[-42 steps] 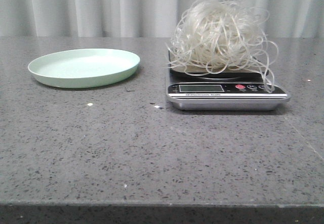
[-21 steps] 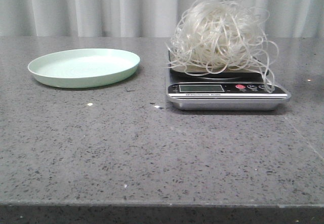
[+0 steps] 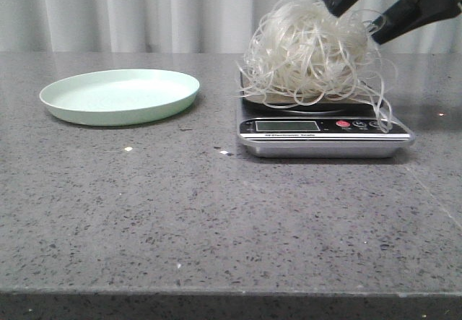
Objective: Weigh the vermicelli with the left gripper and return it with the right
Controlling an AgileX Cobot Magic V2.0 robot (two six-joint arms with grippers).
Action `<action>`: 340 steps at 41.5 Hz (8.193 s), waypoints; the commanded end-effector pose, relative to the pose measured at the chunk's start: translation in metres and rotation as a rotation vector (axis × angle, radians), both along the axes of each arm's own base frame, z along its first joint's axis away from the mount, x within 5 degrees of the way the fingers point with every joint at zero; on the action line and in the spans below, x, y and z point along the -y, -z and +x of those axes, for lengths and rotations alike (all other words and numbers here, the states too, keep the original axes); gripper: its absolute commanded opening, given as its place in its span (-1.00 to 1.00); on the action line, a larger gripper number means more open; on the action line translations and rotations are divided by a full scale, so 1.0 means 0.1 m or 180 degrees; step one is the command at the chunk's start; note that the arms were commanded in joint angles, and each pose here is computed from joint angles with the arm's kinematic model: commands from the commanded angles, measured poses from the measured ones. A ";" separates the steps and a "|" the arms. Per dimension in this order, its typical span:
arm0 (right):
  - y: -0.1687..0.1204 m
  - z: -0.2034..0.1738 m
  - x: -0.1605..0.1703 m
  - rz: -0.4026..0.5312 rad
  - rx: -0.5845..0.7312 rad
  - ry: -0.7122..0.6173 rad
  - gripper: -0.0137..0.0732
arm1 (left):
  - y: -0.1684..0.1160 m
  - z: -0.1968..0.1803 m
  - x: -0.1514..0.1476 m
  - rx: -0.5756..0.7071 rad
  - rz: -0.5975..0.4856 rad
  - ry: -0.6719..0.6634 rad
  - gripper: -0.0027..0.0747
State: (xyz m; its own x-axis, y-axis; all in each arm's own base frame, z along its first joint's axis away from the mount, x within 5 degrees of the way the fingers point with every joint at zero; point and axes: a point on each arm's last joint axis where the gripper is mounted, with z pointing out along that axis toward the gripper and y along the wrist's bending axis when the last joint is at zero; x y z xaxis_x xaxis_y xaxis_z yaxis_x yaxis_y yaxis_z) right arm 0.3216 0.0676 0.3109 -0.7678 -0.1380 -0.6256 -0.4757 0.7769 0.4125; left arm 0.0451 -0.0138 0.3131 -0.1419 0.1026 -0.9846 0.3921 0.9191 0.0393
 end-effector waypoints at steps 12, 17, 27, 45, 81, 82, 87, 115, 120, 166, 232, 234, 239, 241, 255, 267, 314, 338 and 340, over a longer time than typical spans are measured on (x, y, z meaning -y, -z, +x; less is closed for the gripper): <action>-0.03 0.14 -0.14 0.0376 0.0063 -0.0027 0.73 | -0.14 0.00 0.01 0.0264 -0.0136 0.0027 -0.58; 0.05 0.17 -0.23 0.0406 0.0028 -0.0140 0.73 | -0.14 0.00 0.01 0.0264 -0.0136 0.0027 -0.58; 0.14 0.20 -0.31 0.0415 -0.0055 -0.0190 0.55 | -0.14 0.00 0.01 0.0264 -0.0136 0.0027 -0.58; 0.12 0.19 -0.31 0.0419 -0.0042 -0.0196 -0.32 | -0.14 0.00 0.01 0.0264 -0.0136 0.0027 -0.58; -1.40 -0.26 -0.52 0.0957 0.1256 -0.0653 -0.34 | -0.15 0.00 0.01 0.0275 -0.0141 0.0030 -0.58; -1.43 -0.25 -0.55 0.0977 0.1298 -0.0664 -0.34 | -0.15 0.00 0.01 0.0281 -0.0143 0.0031 -0.58; -1.54 -0.27 -0.78 0.1061 0.1470 -0.0724 -0.34 | -0.15 0.00 0.01 0.0285 -0.0145 0.0032 -0.58; -0.67 0.41 -1.80 0.1031 0.0994 -0.0813 -0.34 | -0.21 -0.01 0.02 0.0488 -0.0237 0.0077 -0.58; -0.51 0.51 -1.85 0.1007 0.0892 -0.0792 -0.34 | -0.21 -0.01 0.02 0.0488 -0.0237 0.0077 -0.58; -0.29 0.58 -1.92 0.1016 0.0663 -0.0889 0.33 | -0.21 -0.01 0.02 0.0488 -0.0237 0.0077 -0.58; -1.73 0.38 -0.31 -0.0248 0.1805 0.0379 -0.34 | -0.21 -0.01 0.02 0.0488 -0.0237 0.0077 -0.58; -1.77 0.32 -0.25 -0.0360 0.1810 0.0514 -0.34 | -0.21 -0.01 0.02 0.0488 -0.0237 0.0077 -0.58; -1.82 0.20 -0.11 -0.0617 0.1897 0.0843 -0.34 | -0.21 -0.01 0.02 0.0491 -0.0231 0.0074 -0.58; -1.82 0.14 -0.07 -0.0676 0.1946 0.0951 -0.34 | -0.21 -0.01 0.02 0.0491 -0.0231 0.0074 -0.58; -1.53 -0.57 0.14 -0.0707 0.2138 0.1237 -0.34 | -0.21 0.00 0.02 0.0497 -0.0219 0.0070 -0.58; -1.08 -1.34 0.30 -0.0604 0.2413 0.1353 -0.34 | -0.21 0.00 0.02 0.0497 -0.0219 0.0070 -0.58; 0.10 -2.36 0.51 -0.0369 0.2976 0.1563 -0.34 | -0.21 0.00 0.02 0.0497 -0.0219 0.0070 -0.58; 0.10 -2.36 0.51 -0.0369 0.2976 0.1563 -0.34 | -0.22 -0.01 0.03 0.0514 -0.0261 0.0087 -0.58; 0.10 -2.36 0.51 -0.0369 0.2976 0.1563 -0.34 | -0.22 -0.01 0.03 0.0518 -0.0263 0.0088 -0.58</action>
